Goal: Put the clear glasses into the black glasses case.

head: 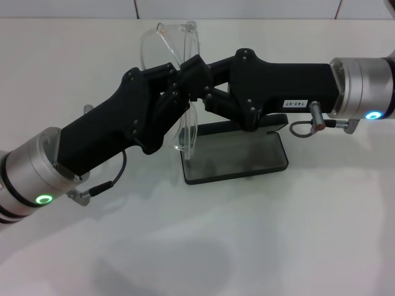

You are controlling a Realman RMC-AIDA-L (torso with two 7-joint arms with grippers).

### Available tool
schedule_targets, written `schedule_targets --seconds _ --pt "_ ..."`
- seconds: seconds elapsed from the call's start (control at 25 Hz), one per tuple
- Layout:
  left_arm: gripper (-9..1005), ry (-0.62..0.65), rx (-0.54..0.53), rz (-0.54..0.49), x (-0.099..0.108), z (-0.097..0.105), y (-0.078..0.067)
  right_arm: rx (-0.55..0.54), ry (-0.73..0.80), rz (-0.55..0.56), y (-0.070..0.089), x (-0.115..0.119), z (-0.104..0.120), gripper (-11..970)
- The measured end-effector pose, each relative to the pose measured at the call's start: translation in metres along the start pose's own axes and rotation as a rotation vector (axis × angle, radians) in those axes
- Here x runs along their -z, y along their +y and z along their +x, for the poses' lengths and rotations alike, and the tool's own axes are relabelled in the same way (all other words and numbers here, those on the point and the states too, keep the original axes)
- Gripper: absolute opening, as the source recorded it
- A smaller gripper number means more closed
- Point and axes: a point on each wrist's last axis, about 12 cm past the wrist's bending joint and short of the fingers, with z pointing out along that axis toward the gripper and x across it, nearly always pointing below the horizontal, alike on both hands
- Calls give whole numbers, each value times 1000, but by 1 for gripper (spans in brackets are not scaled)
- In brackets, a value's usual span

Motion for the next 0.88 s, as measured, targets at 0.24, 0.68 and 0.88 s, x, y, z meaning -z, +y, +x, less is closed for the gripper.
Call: schedule_targets --seconds 0.24,0.68,0.88 --pt "82 2 0 50 2 -3 -4 1 -1 26 -2 5 0 52" --pt "86 147 -24 6 83 -54 -10 133 99 15 28 60 -70 53" --pt "92 210 -44 -65 112 -68 -15 245 536 58 71 59 -108 55"
